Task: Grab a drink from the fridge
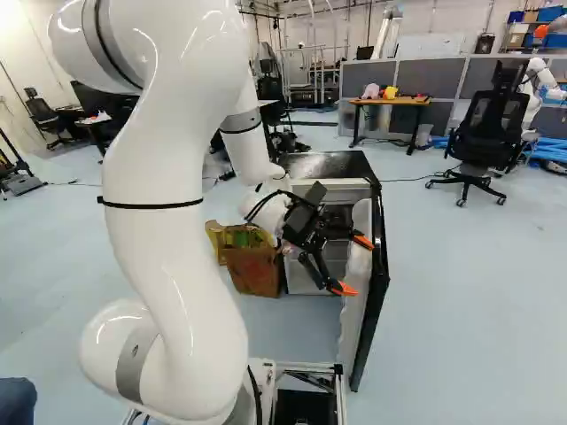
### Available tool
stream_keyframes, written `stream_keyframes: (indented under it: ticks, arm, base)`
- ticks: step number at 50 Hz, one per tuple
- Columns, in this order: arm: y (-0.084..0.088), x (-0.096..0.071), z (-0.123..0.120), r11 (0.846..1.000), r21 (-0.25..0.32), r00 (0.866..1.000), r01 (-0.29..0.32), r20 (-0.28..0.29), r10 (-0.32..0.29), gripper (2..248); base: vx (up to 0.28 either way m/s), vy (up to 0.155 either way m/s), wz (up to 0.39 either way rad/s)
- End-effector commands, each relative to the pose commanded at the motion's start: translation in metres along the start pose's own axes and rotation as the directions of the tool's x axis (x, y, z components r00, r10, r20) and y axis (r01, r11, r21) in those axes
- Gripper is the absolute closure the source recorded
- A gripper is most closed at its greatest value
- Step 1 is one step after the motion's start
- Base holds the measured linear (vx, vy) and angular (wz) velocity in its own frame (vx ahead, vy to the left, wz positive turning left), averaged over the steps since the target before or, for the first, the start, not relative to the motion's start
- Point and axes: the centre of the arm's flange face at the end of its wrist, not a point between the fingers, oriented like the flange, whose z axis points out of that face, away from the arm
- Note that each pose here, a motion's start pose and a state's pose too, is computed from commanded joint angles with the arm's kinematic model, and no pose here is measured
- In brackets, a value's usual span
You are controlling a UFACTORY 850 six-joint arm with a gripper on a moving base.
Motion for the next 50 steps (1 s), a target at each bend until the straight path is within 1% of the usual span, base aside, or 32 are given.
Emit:
stream_keyframes:
  ticks: [19,38,46,50]
  arm:
    - [-0.033,0.006,0.029,0.995,-0.075,0.997,-0.072,0.003,0.073,3]
    - [-0.062,0.009,0.059,0.98,-0.139,0.988,-0.14,0.047,0.148,3]
    - [-0.072,0.009,0.068,0.975,-0.156,0.983,-0.16,0.067,0.172,3]
    - [-0.075,0.01,0.072,0.972,-0.162,0.981,-0.168,0.067,0.181,3]
  base:
    - [0.0,0.0,0.0]
    - [0.0,0.0,0.0]
    - [0.0,0.0,0.0]
    - [0.0,0.0,0.0]
